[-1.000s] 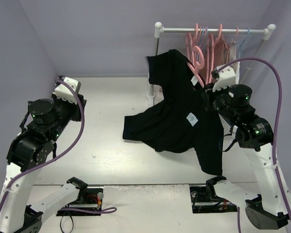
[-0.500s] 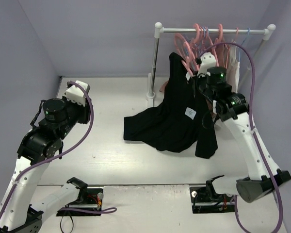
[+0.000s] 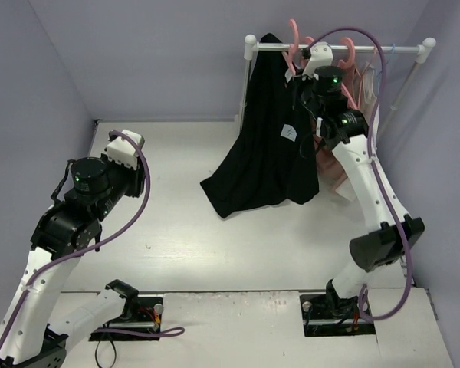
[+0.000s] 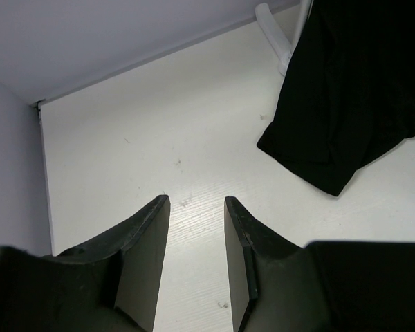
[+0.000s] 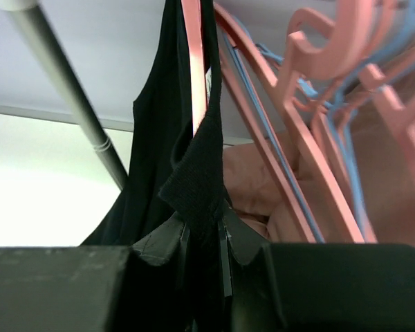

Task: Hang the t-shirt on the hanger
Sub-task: Place the hanger at the clothesline.

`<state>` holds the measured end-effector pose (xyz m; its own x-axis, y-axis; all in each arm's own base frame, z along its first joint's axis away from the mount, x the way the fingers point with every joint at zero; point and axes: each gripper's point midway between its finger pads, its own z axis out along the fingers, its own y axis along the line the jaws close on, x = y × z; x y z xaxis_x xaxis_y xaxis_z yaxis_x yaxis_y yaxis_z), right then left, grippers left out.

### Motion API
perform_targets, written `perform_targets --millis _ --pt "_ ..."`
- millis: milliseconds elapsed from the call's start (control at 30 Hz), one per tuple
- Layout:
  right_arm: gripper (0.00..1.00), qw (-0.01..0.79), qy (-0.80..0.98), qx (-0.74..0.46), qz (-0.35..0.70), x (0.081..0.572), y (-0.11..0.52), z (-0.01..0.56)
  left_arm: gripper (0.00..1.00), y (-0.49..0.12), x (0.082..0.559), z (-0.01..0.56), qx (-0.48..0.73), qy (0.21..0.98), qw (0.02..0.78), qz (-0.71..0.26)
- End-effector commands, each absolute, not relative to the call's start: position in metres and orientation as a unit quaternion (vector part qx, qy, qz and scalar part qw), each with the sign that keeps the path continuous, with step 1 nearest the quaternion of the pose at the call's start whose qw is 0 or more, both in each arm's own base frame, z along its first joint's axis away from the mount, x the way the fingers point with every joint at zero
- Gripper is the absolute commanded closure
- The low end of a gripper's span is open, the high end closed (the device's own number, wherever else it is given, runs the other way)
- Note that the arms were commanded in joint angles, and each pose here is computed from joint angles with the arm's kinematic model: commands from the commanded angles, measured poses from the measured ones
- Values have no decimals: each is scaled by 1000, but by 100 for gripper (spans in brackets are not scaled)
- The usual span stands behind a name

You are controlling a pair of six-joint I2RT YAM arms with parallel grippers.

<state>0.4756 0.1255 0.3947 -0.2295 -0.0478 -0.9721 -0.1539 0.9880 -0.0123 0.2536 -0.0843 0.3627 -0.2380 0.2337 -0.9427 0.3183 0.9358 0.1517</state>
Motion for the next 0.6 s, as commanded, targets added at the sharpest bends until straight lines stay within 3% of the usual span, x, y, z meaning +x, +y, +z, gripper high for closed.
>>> perform_targets --millis 0,333,367,433,467,567 --pt "100 687 721 -35 77 501 133 443 67 -88 259 374 168 768 617 -48" --pt "99 641 760 -32 102 501 143 370 67 -87 258 356 174 777 603 -42" --pt "89 643 758 -33 103 497 142 371 67 -87 258 356 173 778 603 -42" --pt "52 648 752 -46 112 488 144 379 67 -87 259 358 171 777 604 -44" --pt "39 652 747 -53 118 483 145 386 67 -87 259 359 170 777 605 -44" --pt "7 681 720 -64 120 456 138 422 65 -84 259 364 157 776 609 -41"
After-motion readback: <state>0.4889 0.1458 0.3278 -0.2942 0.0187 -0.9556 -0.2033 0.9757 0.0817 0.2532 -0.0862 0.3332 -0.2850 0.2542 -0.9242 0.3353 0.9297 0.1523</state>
